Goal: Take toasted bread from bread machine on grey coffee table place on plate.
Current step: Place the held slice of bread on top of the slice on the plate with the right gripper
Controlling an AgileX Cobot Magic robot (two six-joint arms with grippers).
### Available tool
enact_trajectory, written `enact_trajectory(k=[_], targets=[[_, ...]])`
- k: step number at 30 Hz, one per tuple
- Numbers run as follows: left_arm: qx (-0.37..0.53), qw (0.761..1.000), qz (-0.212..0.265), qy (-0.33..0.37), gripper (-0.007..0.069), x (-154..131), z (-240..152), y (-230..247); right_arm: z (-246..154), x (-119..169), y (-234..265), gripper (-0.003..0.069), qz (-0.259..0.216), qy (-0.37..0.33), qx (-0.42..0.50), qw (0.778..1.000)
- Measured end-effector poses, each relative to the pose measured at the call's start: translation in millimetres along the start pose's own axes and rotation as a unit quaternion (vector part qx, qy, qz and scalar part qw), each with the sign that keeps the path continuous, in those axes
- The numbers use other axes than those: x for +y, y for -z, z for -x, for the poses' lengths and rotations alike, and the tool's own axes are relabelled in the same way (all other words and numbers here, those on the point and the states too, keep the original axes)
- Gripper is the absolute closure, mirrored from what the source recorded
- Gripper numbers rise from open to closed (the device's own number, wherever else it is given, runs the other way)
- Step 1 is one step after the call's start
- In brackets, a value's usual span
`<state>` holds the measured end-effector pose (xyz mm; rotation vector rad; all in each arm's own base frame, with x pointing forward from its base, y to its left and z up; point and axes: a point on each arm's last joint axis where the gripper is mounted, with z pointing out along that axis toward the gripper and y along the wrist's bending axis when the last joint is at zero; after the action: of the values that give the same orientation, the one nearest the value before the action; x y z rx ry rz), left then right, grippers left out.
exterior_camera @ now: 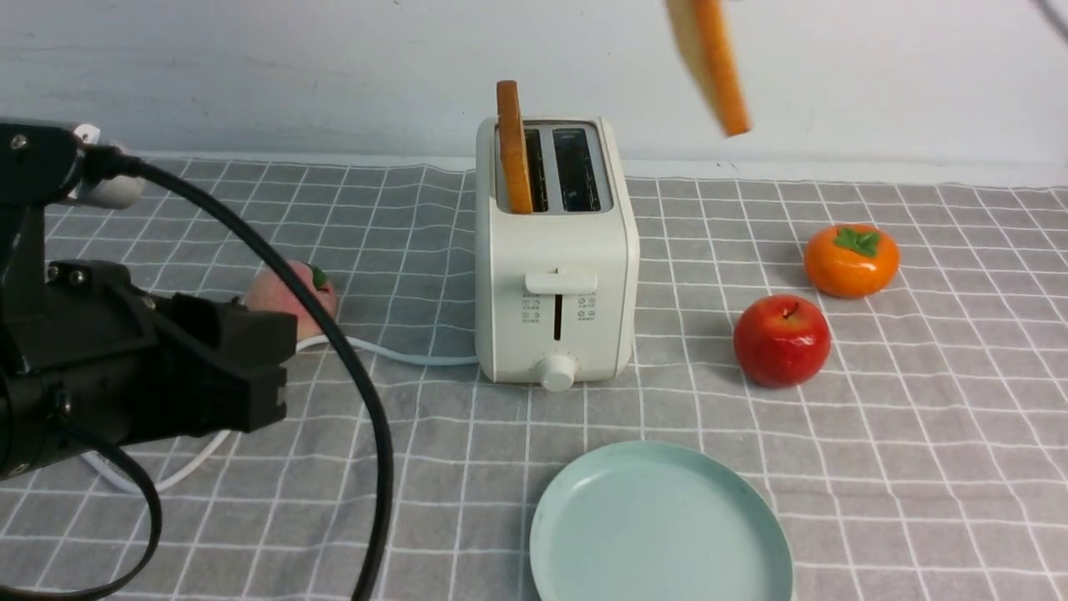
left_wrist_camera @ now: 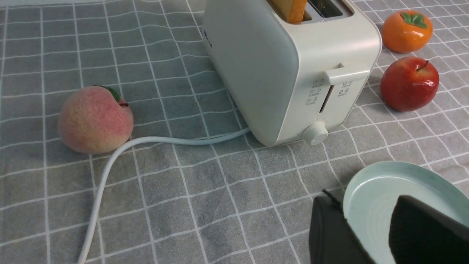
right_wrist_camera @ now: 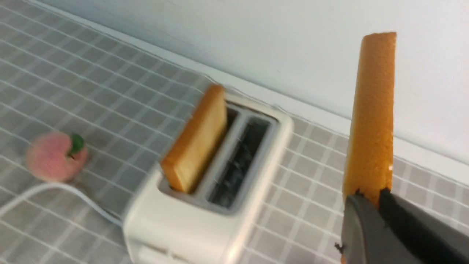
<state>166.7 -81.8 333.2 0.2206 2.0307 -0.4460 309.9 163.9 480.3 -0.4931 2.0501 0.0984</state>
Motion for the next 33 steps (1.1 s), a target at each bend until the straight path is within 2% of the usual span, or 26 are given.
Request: enact_trajectory(k=[3,5,9,11,12,13,16,19,22,26,31,33], targets=[[0.000,1.000,-0.001,0.001,0.0387,-0.1,0.0,0.0,-12.7,-9.1,29.8,0.0630,-0.019,0.003,0.059,0.998],[0.000,1.000,-0.001,0.002,0.0387,-0.1,0.0,0.0,-28.5,-8.9,40.4,0.0630,-0.010,-0.003,0.106,0.994],[0.000,1.000,-0.001,0.002,0.0387,-0.1,0.0,0.0,-61.2,6.1,34.1,0.0630,0.054,-0.022,0.167,0.984],[0.000,1.000,-0.001,0.002,0.0387,-0.1,0.0,0.0,-86.8,21.6,16.6,0.0630,0.109,-0.046,0.198,0.973],[0.000,1.000,-0.001,0.002,0.0387,-0.1,0.0,0.0,-89.2,22.0,14.7,0.0630,0.109,-0.044,0.200,0.973],[0.000,1.000,-0.001,0.004,0.0387,-0.3,-0.1,0.0,-109.4,35.6,-1.5,0.0630,0.156,-0.071,0.214,0.962],[0.001,1.000,-0.003,0.008,0.0387,-0.6,-0.1,0.0,-131.1,47.0,-19.8,0.0630,0.188,-0.100,0.224,0.951],[0.002,1.000,-0.007,0.017,0.0387,-1.2,-0.3,0.0,-158.9,61.0,-43.0,0.0630,0.221,-0.159,0.228,0.935],[0.004,1.000,-0.008,0.022,0.0387,-1.5,-0.6,0.0,-166.6,68.3,-49.7,0.0630,0.249,-0.193,0.211,0.925],[0.015,1.000,-0.006,0.023,0.0387,-1.2,-2.7,0.0,-167.7,70.6,-53.0,0.0630,0.273,-0.220,0.200,0.915],[0.021,0.999,-0.005,0.024,0.0387,-1.1,-3.8,0.1,-178.3,56.4,-69.9,0.0631,0.266,-0.279,0.223,0.895],[0.021,0.999,-0.006,0.024,0.0387,-1.1,-3.8,0.1,-188.5,43.3,-79.4,0.0622,0.265,-0.335,0.248,0.870]])
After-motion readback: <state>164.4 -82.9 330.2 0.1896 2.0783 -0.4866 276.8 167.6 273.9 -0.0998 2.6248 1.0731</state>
